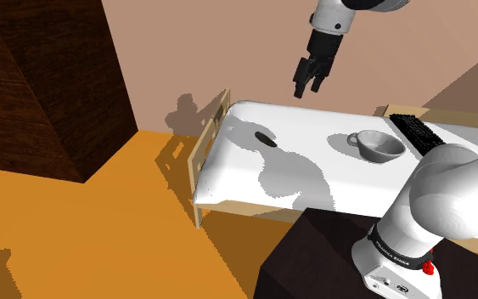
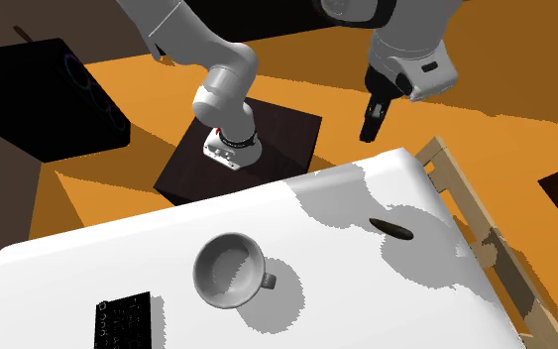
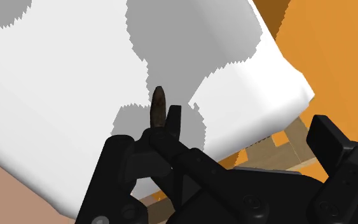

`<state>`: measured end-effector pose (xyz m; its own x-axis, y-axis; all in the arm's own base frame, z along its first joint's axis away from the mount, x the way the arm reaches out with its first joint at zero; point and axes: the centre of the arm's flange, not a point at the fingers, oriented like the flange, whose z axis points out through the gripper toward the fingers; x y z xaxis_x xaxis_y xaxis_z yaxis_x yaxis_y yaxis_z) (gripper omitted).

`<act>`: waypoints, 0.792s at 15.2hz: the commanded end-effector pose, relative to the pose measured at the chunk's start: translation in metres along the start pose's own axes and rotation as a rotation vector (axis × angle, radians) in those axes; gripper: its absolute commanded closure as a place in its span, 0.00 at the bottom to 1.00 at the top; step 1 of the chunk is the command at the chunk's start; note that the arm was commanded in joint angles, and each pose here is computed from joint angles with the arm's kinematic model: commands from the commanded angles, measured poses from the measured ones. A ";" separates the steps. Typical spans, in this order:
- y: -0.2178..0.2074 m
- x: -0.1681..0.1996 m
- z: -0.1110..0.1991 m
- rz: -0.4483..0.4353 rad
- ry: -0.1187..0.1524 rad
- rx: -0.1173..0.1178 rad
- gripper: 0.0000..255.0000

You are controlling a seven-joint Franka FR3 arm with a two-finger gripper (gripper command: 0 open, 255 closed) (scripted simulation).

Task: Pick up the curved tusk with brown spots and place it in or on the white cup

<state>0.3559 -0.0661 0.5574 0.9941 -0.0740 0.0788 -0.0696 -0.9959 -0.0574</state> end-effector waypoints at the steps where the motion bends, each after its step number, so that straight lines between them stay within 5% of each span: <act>1: 0.016 0.011 0.020 -0.006 -0.005 0.016 0.00; 12: 0.100 0.082 0.130 -0.031 -0.041 0.101 0.00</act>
<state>0.4323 -0.1565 0.4380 0.9982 -0.0420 0.0433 -0.0352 -0.9882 -0.1492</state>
